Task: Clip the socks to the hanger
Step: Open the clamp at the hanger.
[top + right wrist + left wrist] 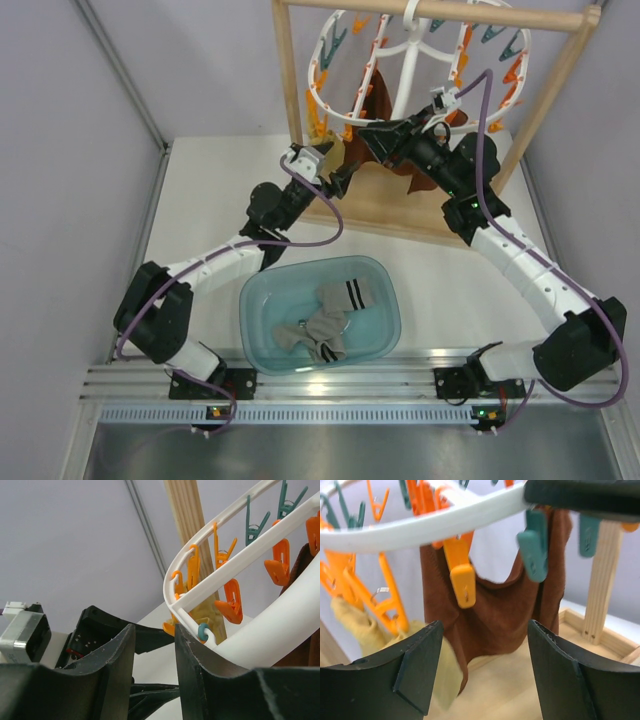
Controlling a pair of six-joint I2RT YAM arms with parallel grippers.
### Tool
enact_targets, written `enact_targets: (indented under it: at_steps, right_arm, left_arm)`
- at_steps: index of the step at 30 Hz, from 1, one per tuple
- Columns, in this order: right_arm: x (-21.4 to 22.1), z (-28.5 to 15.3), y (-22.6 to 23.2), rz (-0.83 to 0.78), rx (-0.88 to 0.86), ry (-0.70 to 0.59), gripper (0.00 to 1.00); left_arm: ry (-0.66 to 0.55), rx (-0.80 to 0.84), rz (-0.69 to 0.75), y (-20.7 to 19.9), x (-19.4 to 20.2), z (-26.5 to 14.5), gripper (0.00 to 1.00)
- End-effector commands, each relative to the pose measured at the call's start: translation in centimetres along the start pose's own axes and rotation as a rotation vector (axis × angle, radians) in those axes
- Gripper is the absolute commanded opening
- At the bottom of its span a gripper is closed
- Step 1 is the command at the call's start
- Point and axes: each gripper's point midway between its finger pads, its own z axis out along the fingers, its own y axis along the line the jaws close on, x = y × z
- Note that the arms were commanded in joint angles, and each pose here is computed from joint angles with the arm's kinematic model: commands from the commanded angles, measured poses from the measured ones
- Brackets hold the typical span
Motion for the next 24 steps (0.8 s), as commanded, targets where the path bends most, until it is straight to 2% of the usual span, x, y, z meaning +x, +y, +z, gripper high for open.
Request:
enact_targets:
  at_steps: [1,12,21,24]
  right_arm:
    - [-4.1,-0.4,2.1,-0.057,-0.043,-0.088,0.37]
    - [-4.3,-0.6,2.4,-0.060,-0.048,-0.091,0.37]
    - [-4.4,-0.7,2.4,-0.066,-0.049,-0.092,0.36]
    - [-4.3,-0.8,2.5,-0.066,-0.047,-0.092,0.36]
  left_arm:
    - [-0.250,0.075,0.046,-1.0,-6.9,0.9,0.73]
    - [-0.256,0.066,0.065,-0.7,-6.4,3.2,0.64]
    - [-0.251,0.039,0.086,-0.1,-5.3,4.4,0.65]
    - [-0.262,0.048,0.094,-0.2,-5.5,4.6,0.58]
